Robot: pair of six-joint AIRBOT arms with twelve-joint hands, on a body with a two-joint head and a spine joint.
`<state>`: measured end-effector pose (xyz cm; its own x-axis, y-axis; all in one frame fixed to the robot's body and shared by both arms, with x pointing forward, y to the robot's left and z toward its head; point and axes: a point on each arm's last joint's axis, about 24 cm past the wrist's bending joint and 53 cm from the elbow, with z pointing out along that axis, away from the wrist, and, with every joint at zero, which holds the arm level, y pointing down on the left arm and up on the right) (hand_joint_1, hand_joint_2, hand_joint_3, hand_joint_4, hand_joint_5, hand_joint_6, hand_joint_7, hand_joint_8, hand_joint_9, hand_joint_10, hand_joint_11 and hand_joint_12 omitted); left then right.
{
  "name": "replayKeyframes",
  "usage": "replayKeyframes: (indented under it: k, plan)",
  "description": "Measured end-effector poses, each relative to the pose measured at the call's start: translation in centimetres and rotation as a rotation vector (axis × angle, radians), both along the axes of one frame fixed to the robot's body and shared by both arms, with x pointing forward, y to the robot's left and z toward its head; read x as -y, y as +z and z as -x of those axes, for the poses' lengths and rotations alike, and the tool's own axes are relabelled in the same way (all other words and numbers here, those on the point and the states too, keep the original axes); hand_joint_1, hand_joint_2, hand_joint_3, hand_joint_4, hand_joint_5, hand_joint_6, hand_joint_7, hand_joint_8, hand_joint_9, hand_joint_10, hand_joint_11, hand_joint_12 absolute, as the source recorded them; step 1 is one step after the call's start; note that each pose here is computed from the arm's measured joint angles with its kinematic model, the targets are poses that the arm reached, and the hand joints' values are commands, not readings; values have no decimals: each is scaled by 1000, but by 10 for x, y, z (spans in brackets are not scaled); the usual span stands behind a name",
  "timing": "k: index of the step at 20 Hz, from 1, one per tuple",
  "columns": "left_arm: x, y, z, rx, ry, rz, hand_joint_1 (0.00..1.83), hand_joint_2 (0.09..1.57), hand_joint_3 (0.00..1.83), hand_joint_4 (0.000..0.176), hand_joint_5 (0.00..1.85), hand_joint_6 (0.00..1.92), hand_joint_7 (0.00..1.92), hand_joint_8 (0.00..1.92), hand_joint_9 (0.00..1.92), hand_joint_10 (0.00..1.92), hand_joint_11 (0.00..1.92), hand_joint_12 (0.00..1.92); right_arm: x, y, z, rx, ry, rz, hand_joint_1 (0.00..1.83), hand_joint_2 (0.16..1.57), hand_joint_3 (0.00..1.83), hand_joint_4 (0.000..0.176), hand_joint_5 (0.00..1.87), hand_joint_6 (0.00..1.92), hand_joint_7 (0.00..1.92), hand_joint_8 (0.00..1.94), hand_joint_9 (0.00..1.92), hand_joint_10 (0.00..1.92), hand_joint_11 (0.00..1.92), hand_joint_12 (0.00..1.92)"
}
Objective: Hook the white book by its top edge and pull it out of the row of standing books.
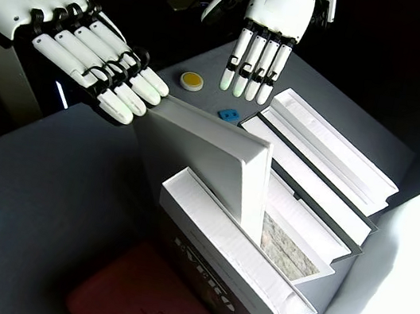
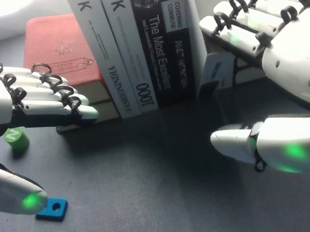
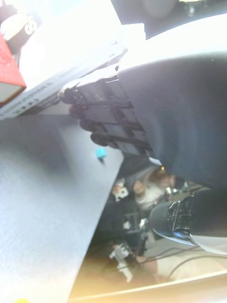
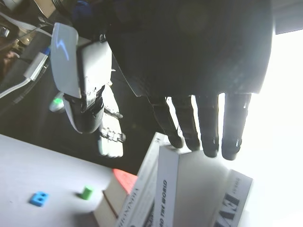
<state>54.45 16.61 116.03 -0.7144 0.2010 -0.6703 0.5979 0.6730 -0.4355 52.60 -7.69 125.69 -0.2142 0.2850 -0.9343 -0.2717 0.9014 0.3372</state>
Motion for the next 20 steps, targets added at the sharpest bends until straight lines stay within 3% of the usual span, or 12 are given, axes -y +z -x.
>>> replayKeyframes:
  k: [7,10,14,20]
  plan:
    - [-1,-1,-1,4,0,-9,0,1125,7,0,0,0,0,0,0,0,0,0,7,-11,14,-32,1,26,0,1126,0,0,4,1,0,0,0,0,0,0]
    - [-2,-2,-1,5,0,-13,0,1116,2,0,0,0,0,0,0,0,0,0,7,-38,22,-147,5,21,0,1128,1,0,8,3,0,0,0,0,0,0]
    - [-1,-2,0,6,-2,-14,0,1115,1,0,0,0,0,0,0,0,0,0,9,-41,21,-143,2,37,0,1137,5,0,11,3,0,0,0,0,0,0]
    - [-2,-2,-1,7,0,-14,0,1113,0,0,0,0,0,0,0,0,0,0,9,-64,22,-202,13,53,0,1128,0,0,11,4,0,0,0,0,0,0]
